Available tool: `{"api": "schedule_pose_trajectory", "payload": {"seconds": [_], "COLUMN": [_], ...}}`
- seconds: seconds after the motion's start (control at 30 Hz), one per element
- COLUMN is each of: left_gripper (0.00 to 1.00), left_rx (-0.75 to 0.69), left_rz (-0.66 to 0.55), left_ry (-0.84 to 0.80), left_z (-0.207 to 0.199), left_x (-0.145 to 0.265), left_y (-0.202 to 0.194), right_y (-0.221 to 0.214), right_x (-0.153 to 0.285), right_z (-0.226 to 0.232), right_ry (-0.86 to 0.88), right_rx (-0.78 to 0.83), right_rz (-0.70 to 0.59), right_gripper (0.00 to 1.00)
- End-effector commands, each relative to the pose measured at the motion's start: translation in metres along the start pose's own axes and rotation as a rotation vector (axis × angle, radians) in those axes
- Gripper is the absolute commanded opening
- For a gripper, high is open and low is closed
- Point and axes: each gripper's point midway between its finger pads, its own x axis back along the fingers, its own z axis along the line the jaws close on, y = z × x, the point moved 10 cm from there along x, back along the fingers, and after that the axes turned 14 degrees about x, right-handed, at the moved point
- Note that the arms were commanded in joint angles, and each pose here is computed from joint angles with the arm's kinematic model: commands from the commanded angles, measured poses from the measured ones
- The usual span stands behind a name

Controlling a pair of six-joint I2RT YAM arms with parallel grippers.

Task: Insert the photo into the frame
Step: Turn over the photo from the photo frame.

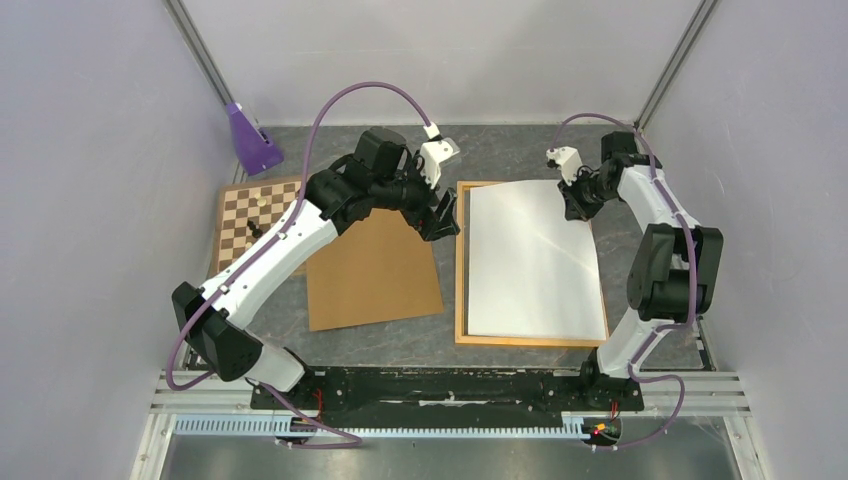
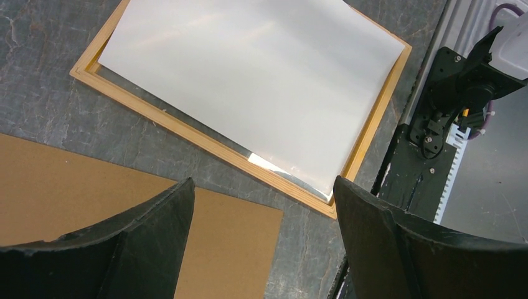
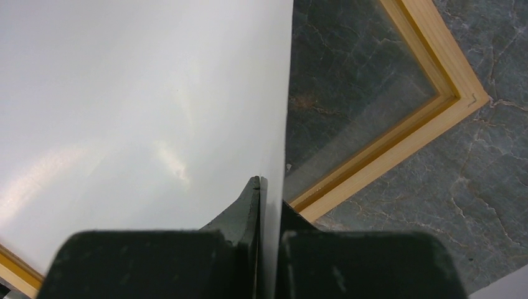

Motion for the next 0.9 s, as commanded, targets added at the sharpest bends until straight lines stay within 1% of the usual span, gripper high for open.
{"api": "schedule_pose_trajectory", "payload": {"seconds": [0.0, 0.3, 0.57, 0.87], "left_gripper": [0.89, 0.89, 0.89, 0.89], "left_rx": [-0.084, -0.085, -0.091, -0.092], "left_rz": [-0.057, -0.058, -0.063, -0.062], "left_ry": [-0.007, 0.003, 0.002, 0.003], "left_z": [-0.004, -0.004, -0.005, -0.005], "left_x": [0.005, 0.006, 0.009, 0.009], "left_y": [0.015, 0.014, 0.013, 0.013], "right_y": [0.008, 0.01, 0.005, 0.0], "right_x": [0.002, -0.008, -0.02, -0.023], "right_z": [-0.009, -0.007, -0.011, -0.006], "right_ry": [-0.016, -0.043, -0.066, -0.084], "right_rx": [0.005, -0.04, -0.117, -0.18], "right_rz": [-0.044, -0.058, -0.044, -0.02], "right_gripper": [0.0, 0.0, 0.0, 0.0]}}
